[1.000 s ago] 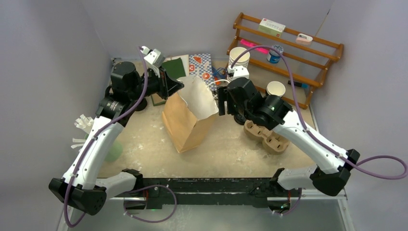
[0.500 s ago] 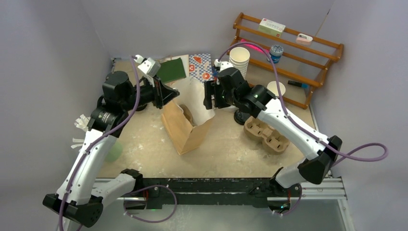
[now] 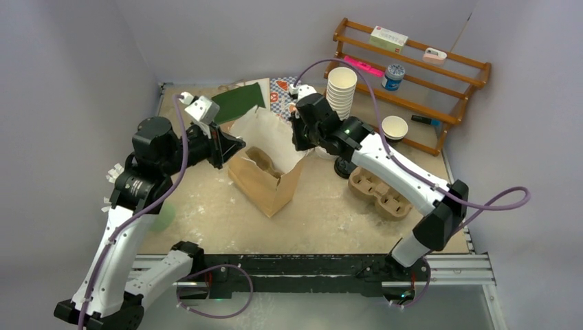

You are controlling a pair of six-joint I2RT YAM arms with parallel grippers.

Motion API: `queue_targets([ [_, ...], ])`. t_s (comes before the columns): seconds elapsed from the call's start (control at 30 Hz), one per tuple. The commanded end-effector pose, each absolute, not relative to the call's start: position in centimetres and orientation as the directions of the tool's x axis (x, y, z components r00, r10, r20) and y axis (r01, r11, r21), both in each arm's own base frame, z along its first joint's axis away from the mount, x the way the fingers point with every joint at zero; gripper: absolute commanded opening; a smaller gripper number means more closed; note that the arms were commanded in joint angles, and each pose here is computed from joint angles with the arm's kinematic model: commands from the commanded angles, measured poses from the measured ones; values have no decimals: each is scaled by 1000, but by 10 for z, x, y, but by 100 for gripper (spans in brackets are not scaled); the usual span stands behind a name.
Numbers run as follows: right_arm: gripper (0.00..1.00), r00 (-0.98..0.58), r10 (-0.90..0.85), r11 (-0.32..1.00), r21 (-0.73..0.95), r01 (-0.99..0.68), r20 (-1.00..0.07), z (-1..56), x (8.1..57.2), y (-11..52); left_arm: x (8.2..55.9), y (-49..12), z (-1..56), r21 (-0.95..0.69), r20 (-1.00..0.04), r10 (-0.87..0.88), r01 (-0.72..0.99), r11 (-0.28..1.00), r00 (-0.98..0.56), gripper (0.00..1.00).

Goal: Pack the takeout coffee

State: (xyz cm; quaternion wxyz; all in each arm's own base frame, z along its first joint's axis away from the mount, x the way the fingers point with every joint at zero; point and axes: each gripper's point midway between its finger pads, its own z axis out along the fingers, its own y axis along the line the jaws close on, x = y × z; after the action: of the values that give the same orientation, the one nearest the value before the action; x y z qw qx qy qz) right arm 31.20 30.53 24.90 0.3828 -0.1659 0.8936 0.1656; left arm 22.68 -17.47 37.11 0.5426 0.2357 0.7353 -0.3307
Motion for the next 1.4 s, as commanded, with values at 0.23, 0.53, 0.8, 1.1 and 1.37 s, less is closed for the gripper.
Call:
queue_targets([
  [0.23,0,-247,-131,849,20,-529,-960,306,268,276,175,-194,351,-285,-953,-41,839,464,-301,1],
  [0.53,0,-93,-226,853,-151,-499,-970,285,233,263,156,-201,303,-376,-915,-4,846,378,-404,1],
  [0.8,0,-97,-252,872,-183,-453,-963,299,239,266,169,-192,316,-330,-929,-10,819,470,-369,1],
  [1.1,0,-314,-193,863,-8,-506,-930,330,229,309,224,-161,369,-285,-925,-43,618,732,-377,0],
  [1.37,0,-358,-210,837,22,-547,-910,339,236,353,247,-132,384,-227,-940,-68,464,856,-334,0],
])
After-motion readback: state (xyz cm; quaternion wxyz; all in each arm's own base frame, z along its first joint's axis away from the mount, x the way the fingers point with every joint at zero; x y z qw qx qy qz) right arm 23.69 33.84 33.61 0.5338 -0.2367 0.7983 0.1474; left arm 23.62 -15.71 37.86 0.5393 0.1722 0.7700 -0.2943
